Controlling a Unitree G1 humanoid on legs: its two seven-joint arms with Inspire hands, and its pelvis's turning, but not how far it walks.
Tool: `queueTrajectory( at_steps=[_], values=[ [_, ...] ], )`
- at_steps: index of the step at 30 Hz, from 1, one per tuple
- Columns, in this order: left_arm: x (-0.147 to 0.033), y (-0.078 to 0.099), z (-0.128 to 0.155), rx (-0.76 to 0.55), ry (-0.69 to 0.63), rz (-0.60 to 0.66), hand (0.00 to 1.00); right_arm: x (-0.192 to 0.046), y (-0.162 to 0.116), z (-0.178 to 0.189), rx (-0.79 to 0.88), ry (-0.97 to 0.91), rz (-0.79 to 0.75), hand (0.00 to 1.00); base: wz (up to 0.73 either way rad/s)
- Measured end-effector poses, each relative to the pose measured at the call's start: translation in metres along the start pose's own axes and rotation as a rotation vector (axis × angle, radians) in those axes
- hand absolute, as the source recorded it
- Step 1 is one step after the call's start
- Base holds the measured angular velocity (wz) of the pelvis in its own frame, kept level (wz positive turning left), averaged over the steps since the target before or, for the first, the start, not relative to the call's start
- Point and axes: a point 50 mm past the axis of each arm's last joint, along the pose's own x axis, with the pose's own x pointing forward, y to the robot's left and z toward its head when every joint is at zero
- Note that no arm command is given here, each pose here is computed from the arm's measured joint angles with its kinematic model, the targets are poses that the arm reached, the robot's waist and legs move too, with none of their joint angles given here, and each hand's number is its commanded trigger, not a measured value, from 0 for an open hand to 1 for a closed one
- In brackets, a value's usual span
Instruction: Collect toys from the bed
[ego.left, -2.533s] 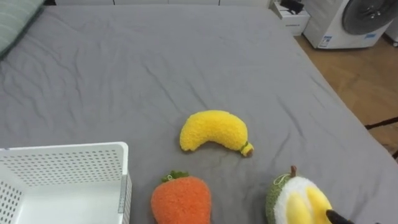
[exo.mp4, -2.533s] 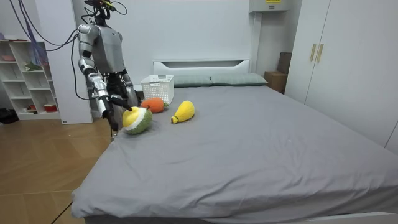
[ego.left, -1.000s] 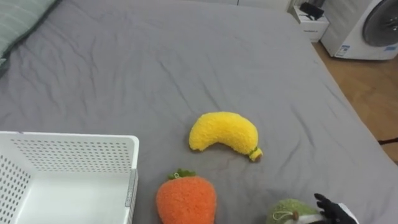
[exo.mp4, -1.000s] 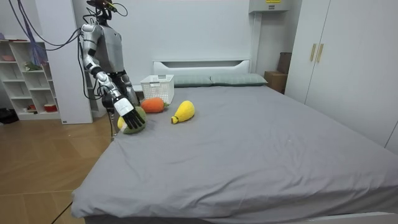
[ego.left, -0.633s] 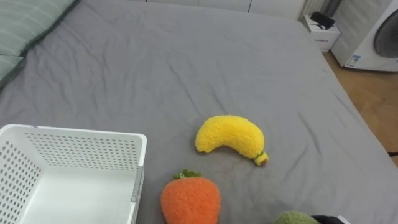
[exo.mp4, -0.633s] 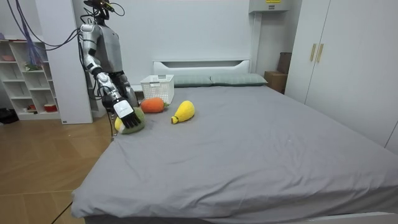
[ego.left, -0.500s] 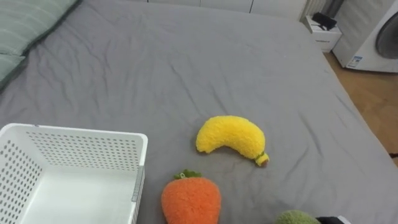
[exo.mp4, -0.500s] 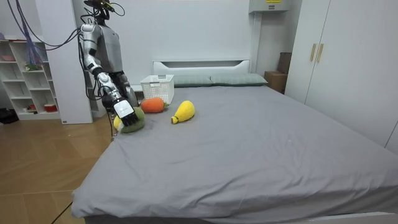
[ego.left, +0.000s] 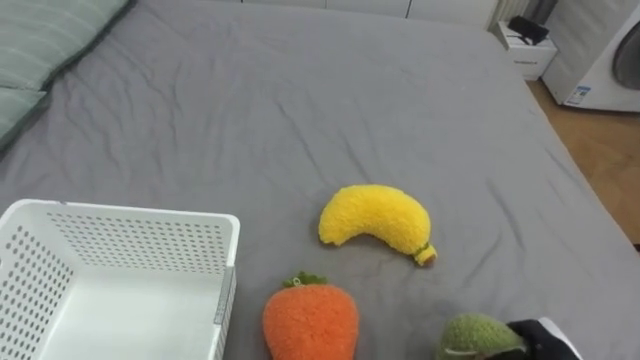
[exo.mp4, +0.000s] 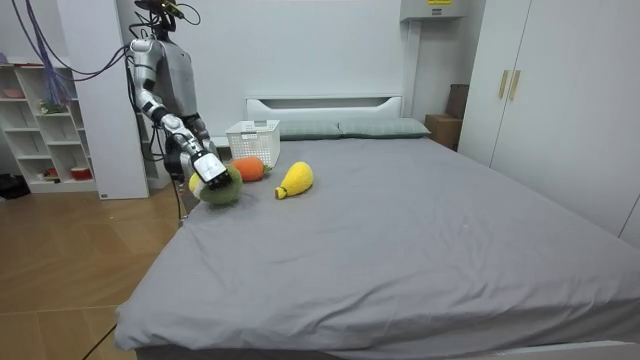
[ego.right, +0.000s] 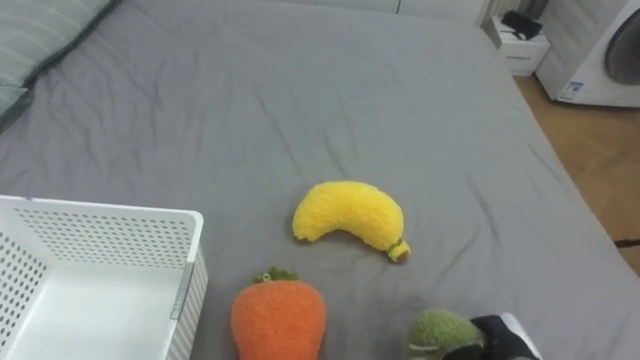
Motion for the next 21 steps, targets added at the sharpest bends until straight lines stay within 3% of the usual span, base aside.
queueTrajectory(
  at_steps=[6, 11, 21],
  values=[
    [0.0, 0.0, 0.003, -0.006, -0.009, 0.0, 0.0, -0.015, -0.037, 0.058, 0.027, -0.256, -0.169, 1.0, 0.0],
    [0.001, -0.002, 0.005, -0.004, -0.023, -0.003, 0.0, -0.03, -0.054, 0.094, 0.087, -0.422, -0.222, 1.0, 0.0],
    [0.002, -0.013, 0.005, -0.007, -0.021, -0.03, 0.0, -0.038, -0.061, 0.149, 0.126, -0.594, -0.151, 1.0, 0.01]
  ],
)
